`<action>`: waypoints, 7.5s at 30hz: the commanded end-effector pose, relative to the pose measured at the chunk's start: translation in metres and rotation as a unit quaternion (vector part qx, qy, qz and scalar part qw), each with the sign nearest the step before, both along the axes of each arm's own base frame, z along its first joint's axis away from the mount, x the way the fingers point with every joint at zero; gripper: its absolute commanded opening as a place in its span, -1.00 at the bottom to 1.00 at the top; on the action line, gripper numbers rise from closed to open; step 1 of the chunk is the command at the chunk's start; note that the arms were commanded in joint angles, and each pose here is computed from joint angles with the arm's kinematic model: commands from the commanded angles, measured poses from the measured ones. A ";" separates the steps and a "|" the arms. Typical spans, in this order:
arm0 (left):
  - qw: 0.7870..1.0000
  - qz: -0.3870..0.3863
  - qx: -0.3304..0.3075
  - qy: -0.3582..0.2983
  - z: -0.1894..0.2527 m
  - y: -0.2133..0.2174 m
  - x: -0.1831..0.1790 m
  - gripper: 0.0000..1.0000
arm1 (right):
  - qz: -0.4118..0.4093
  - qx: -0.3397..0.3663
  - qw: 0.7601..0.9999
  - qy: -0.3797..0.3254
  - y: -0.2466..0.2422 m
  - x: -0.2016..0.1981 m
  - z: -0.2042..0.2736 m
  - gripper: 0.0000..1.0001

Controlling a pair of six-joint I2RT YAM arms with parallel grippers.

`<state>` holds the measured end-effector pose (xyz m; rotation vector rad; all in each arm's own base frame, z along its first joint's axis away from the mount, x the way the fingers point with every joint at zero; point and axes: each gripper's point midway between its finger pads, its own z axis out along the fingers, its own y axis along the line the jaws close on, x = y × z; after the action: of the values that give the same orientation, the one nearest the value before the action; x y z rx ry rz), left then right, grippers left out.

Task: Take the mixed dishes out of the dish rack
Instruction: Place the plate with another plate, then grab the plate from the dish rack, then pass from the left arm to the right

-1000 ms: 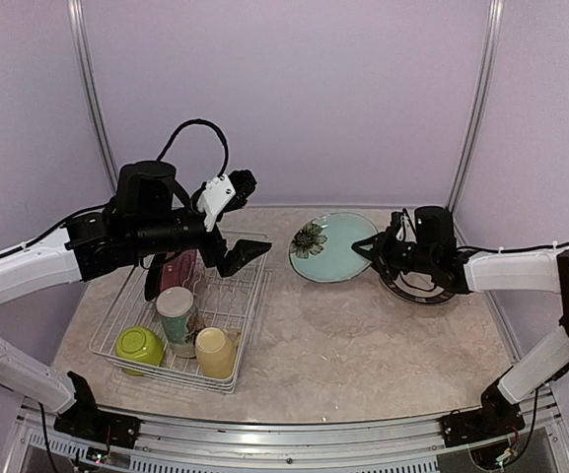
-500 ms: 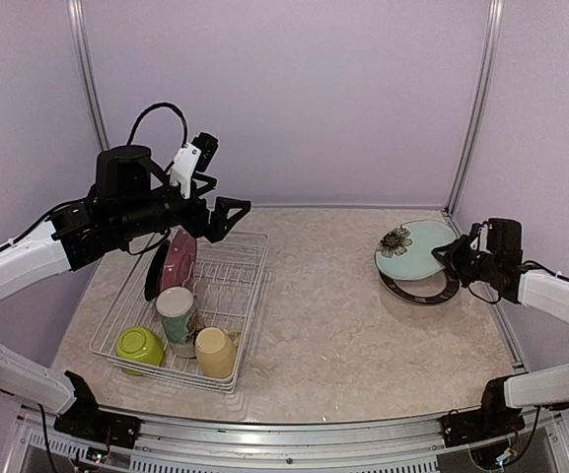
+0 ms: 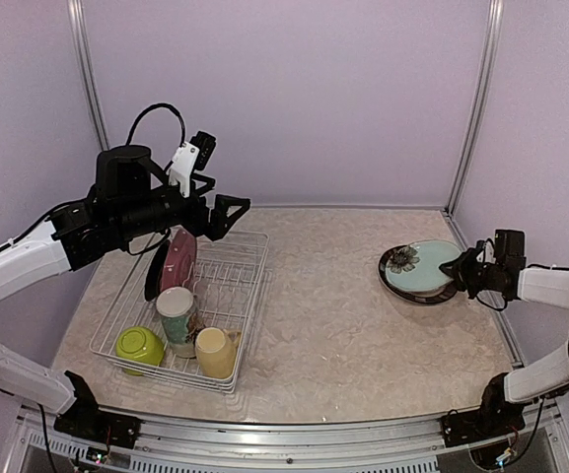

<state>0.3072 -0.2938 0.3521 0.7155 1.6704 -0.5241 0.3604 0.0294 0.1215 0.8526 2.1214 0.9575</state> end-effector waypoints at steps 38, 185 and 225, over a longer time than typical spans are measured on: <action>1.000 0.012 -0.002 0.022 0.007 0.000 0.006 0.98 | 0.069 -0.175 0.980 0.057 -0.010 -0.004 -0.025 0.57; 0.967 0.050 -0.155 0.195 0.024 0.107 0.030 -1.00 | 0.213 -0.280 0.936 0.013 0.147 0.014 0.018 0.87; 0.879 -0.046 0.352 -0.319 -0.079 -0.082 -0.037 -1.00 | 0.313 0.093 0.935 -0.138 0.296 -0.020 0.115 0.88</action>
<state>0.2562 -0.3716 0.2074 1.5485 1.3154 0.1913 0.3510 0.2826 0.2233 0.1279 2.1595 1.2812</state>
